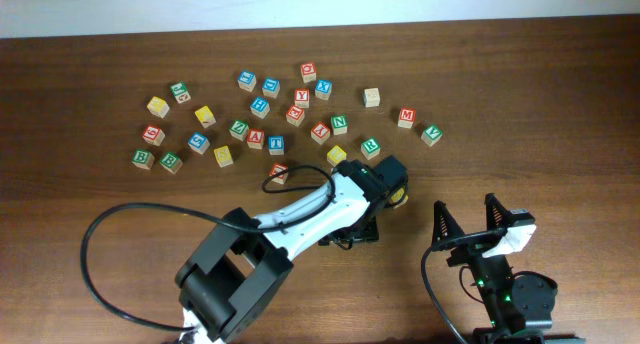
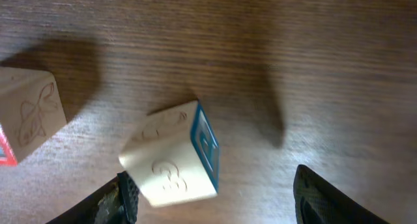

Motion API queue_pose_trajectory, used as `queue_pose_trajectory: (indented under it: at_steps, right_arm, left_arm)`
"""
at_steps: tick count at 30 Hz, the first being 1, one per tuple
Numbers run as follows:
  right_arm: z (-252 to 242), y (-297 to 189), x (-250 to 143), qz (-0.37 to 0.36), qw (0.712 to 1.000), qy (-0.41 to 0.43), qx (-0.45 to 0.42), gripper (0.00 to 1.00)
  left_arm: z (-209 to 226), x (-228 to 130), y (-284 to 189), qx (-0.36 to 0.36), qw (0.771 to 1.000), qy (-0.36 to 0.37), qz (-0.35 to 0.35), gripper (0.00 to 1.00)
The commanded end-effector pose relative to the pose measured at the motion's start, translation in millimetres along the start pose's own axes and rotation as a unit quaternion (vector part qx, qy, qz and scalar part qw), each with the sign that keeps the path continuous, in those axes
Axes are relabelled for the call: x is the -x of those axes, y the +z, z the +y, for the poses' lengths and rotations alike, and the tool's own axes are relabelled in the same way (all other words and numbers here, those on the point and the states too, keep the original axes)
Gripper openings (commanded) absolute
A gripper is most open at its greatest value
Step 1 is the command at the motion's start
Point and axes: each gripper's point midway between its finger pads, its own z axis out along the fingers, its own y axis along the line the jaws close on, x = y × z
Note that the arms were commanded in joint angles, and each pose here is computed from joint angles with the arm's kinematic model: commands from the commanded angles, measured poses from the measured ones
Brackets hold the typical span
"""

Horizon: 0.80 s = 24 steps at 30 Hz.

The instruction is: Spell out ICRA

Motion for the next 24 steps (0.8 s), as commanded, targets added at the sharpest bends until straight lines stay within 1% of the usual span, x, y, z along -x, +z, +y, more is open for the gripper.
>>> queue_pose_trajectory:
  at_steps: [1,5,7,9,13,17,20,21,22,24]
  right_arm:
    - [-1.4,0.1,-2.3,0.002,1.000,0.001,-0.003,0.98]
    - [-1.4,0.1,-2.3,0.002,1.000,0.001,-0.003,0.98]
    - [-1.4,0.1,-2.3,0.002,1.000,0.001,-0.003,0.98]
    - [-1.4,0.1,-2.3,0.002,1.000,0.002,-0.003,0.98]
    - [-1.4,0.1,-2.3,0.002,1.000,0.001,-0.003,0.98]
    - [-1.4,0.1,-2.3,0.002,1.000,0.001,-0.003,0.98]
    - [-1.4,0.1,-2.3,0.002,1.000,0.001,-0.003,0.98]
    - [-1.4,0.1,-2.3,0.002,1.000,0.001,-0.003,0.98]
    - [-1.4,0.1,-2.3,0.002,1.000,0.001,-0.003,0.98]
    - [-1.4,0.1,-2.3,0.002,1.000,0.001,-0.003,0.98]
  left_arm:
    - [6.8,1.8,6.7,0.019,1.000,-0.008,-0.006,0.69]
    - [9.7,6.0,6.6,0.028,0.999,-0.008,-0.018,0.68]
    - [13.2,10.7,6.1,0.038,0.999,-0.008,-0.032,0.59]
    - [14.9,13.2,5.8,0.043,0.998,-0.008,-0.040,0.54]
    - [9.7,17.2,6.4,0.033,0.998,-0.009,-0.047,0.53]
    - [7.4,18.8,9.5,0.030,0.998,-0.009,-0.049,0.45]
    - [7.6,18.6,9.7,0.031,0.998,-0.009,-0.049,0.44]
    - [7.6,18.6,9.7,0.031,0.998,-0.009,-0.049,0.42]
    - [7.5,18.7,9.7,0.031,0.998,-0.007,-0.049,0.38]
    - [7.4,18.8,9.6,0.032,0.998,0.007,-0.048,0.37]
